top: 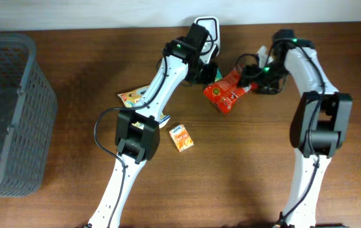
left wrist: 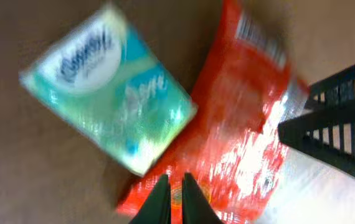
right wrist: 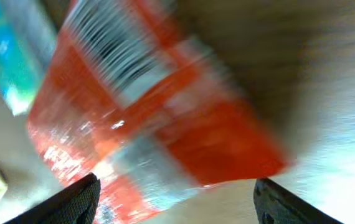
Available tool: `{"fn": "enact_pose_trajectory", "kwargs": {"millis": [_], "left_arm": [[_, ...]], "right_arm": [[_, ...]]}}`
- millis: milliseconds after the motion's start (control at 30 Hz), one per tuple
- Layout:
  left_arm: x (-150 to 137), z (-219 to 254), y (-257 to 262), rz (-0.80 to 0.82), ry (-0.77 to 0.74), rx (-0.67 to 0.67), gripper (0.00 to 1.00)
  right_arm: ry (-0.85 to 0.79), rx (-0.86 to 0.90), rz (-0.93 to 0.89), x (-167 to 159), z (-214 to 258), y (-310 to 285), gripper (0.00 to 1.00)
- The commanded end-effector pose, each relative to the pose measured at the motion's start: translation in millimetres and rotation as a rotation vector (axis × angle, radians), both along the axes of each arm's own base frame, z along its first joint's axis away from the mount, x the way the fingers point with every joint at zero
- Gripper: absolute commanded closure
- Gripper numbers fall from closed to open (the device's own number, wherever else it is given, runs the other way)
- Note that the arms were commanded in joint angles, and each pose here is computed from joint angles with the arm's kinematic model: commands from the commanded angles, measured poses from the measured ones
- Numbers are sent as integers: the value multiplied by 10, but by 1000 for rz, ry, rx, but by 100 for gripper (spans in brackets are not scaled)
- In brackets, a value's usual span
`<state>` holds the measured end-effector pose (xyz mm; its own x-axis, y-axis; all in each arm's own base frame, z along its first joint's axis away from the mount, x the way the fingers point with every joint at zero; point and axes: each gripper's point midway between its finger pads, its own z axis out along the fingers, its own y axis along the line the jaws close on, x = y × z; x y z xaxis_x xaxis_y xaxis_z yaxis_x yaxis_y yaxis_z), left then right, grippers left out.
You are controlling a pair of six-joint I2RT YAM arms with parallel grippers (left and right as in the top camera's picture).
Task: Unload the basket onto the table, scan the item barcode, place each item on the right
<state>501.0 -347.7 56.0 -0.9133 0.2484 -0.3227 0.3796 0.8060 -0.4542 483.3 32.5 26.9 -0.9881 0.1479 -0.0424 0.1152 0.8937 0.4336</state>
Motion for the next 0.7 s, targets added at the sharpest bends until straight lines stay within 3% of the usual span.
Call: {"fn": "enact_pose_trajectory", "kwargs": {"millis": [0,167,267,400,533,567,600,667], "left_arm": [[39,69,-220,-25,-58,-43,91],[-147,-555,-436,-66,-1,8,91],[-491,-867,-260,-73,159,104,100],[-932,-903,-60,-67,369,175,100],[-885,-903,15,-37,382,175,100],[-848,-903,61,-27,384,173,100],[-781,-901,145,-6,386,169,100],[-735,-893,225,10,392,168,100]], "right_arm": [[-31,-4,-32,91,5,-87,19],[-57,37,-19,142,45,19,19],[-46,42,-16,116,45,37,19],[-25,94,-4,60,81,157,19],[49,111,92,-182,-4,551,20],[65,111,103,-229,-14,603,25],[87,112,105,-280,-15,617,42],[93,111,103,-291,-15,607,62]]}}
